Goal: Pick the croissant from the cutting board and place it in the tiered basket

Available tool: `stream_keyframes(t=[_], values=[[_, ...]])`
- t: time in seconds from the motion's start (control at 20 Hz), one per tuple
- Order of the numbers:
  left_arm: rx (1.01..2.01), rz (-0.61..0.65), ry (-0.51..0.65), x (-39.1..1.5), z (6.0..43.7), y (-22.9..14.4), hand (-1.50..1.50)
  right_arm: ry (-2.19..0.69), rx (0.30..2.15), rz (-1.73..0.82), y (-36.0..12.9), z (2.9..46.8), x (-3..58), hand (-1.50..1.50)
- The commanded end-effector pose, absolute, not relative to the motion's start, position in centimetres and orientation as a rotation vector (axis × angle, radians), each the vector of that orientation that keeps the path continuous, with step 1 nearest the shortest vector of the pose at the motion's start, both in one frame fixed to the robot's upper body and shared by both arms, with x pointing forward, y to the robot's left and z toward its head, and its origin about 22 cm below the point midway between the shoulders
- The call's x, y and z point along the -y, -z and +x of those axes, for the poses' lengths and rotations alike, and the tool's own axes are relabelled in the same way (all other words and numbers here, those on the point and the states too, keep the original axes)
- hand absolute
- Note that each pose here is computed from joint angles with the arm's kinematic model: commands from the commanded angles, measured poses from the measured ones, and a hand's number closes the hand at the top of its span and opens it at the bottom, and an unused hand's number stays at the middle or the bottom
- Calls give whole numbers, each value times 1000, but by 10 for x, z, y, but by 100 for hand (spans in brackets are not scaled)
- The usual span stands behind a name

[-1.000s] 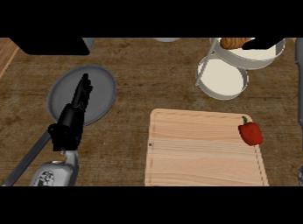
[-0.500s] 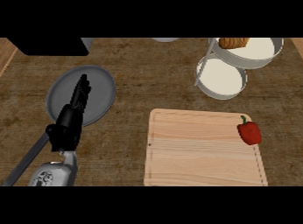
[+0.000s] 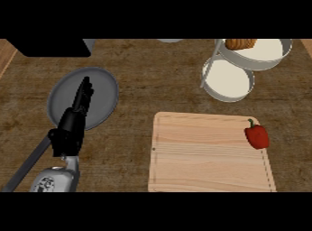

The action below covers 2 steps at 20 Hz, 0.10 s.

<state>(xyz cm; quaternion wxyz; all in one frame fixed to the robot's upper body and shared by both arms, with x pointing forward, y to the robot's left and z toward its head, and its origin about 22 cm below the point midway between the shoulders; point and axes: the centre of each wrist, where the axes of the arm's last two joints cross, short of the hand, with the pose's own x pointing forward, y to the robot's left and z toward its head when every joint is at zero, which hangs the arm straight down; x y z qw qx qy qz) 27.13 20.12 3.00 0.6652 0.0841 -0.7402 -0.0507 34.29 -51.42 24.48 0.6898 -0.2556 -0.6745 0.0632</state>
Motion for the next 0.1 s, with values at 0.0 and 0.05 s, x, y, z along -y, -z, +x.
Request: stream_keyframes(t=[0.0,0.05], values=[[1664,187,104,-194,265,-27,0,-106,1540,-528,-230,284,575,-150],[1689,167,114,-187,271,-38,0,-104,1539,-518,-234,285,577,-150]])
